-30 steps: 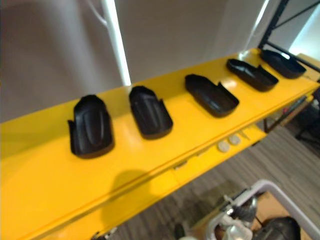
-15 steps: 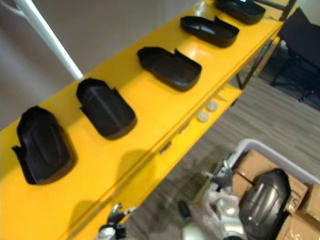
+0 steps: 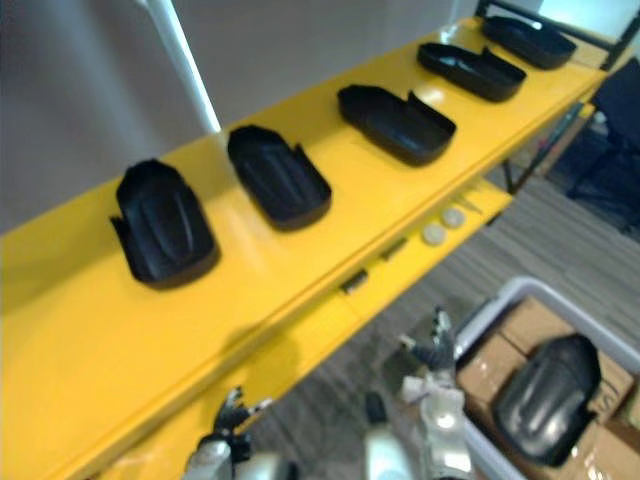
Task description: Walk over and take plastic housings, then place them on the shelf
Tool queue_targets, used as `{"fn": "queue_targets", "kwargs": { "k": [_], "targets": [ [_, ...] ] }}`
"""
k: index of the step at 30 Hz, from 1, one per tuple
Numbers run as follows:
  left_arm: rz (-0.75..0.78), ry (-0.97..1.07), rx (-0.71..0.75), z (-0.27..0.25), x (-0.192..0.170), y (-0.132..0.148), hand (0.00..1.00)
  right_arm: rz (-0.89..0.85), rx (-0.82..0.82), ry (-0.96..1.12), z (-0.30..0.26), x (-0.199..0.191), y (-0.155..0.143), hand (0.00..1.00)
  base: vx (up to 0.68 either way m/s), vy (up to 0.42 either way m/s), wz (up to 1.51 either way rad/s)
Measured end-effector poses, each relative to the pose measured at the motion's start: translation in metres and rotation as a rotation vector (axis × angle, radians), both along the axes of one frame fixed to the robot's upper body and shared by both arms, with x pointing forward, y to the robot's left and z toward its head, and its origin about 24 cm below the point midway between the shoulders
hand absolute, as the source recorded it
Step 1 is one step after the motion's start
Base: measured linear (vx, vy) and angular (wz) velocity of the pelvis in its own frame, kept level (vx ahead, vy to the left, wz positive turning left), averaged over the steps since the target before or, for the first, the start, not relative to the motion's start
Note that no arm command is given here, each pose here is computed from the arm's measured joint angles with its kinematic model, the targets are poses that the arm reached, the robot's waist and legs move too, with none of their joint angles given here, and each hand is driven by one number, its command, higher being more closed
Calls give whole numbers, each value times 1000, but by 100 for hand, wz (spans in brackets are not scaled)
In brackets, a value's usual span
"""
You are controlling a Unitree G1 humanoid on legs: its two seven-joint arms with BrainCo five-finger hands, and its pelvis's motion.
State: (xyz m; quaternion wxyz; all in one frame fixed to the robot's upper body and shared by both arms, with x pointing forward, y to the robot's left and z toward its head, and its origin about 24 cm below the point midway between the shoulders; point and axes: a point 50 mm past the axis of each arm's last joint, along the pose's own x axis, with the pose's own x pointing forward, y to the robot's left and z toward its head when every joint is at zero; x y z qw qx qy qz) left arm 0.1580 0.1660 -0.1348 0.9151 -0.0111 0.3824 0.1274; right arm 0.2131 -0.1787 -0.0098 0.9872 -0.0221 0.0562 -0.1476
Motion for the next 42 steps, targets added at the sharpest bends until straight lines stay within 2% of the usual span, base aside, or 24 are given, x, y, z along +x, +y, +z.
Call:
{"fn": "queue_targets", "kwargs": {
  "k": [3, 8, 13, 20, 26, 30, 32, 37, 38, 42],
  "targets": [
    [1, 44, 39, -4, -7, 13, 0, 41, 31, 49, -11, -12, 15, 0, -278, 123, -113],
    [-35, 120, 118, -9, -22, 36, 0, 148, 49, 74, -17, -1, 36, 0, -143, -107, -72],
    [7, 171, 156, -12, -37, 52, 0, 218, 43, 105, -24, 8, 47, 0, -108, -285, -85],
    [5, 173, 71, -18, -47, 20, 0, 237, -133, 83, -16, 13, 16, 0, -61, -274, -51],
    [49, 84, 57, -10, -34, 24, 0, -27, -153, -4, 5, 15, -30, 0, -129, -9, 7],
    [76, 32, 55, -5, -27, 27, 0, -171, -122, -69, 19, 24, -45, 0, -203, 92, 15],
    [79, 3, 69, -1, -23, 31, 0, -268, -77, -166, 41, 44, -56, 0, -97, 59, -3],
    [27, -85, 103, 12, 3, 34, 0, -380, -49, -310, 95, 96, -79, 0, -58, 25, 10],
    [16, -114, 113, 17, 13, 33, 0, -402, -51, -357, 119, 113, -86, 0, -46, 30, 19],
    [-16, -209, 181, 35, 43, 27, 0, -470, -40, -507, 188, 139, -100, 0, -16, 24, 16]
  ]
}}
